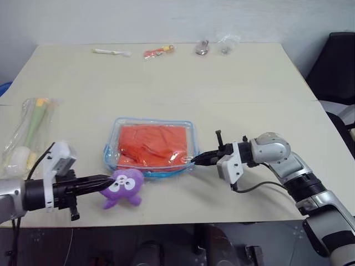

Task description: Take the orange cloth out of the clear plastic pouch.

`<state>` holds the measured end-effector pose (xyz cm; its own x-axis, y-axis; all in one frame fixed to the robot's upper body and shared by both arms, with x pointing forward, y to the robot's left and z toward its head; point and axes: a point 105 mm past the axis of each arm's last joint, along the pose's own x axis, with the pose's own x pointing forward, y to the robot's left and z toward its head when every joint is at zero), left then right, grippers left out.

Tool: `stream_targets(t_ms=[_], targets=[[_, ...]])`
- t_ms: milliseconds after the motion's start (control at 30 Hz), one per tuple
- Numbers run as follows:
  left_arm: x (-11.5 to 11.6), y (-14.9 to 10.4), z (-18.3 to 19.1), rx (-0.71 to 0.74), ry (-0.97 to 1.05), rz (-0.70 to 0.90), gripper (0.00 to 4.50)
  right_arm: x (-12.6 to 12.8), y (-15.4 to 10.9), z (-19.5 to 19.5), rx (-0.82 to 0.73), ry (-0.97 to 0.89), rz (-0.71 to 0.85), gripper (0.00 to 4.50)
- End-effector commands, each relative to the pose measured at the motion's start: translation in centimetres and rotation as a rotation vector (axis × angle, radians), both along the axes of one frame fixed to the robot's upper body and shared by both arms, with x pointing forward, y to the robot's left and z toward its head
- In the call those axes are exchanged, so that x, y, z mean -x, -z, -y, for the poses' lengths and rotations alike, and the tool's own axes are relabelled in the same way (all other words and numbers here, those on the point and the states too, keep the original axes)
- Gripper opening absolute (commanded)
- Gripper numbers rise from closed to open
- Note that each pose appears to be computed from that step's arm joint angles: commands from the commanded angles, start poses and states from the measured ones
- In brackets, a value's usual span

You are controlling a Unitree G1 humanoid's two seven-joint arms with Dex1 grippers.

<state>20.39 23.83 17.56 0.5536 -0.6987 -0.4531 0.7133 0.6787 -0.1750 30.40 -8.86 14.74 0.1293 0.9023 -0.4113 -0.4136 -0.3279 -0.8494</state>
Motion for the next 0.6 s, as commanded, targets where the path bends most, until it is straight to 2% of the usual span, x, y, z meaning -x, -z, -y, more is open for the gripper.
stream_targets(t_ms=[33,133,233,600], targets=[[-0.3,-1.5,-2.8,-0.052,-0.075,0.065,0.02,-0.5,-1.3,1.7,-0.007,0.019,0.084,0.0],[-0.4,-1.9,-5.7,-0.094,-0.141,0.08,0.02,-1.0,-1.5,3.0,0.005,0.039,0.095,0.0],[-0.7,-2.2,-6.8,-0.11,-0.167,0.098,0.02,-1.2,-1.4,3.6,0.014,0.048,0.1,0.0],[-1.4,-1.3,-6.6,-0.153,-0.142,0.109,0.02,-1.4,-1.0,3.8,0.009,0.058,0.097,0.0]])
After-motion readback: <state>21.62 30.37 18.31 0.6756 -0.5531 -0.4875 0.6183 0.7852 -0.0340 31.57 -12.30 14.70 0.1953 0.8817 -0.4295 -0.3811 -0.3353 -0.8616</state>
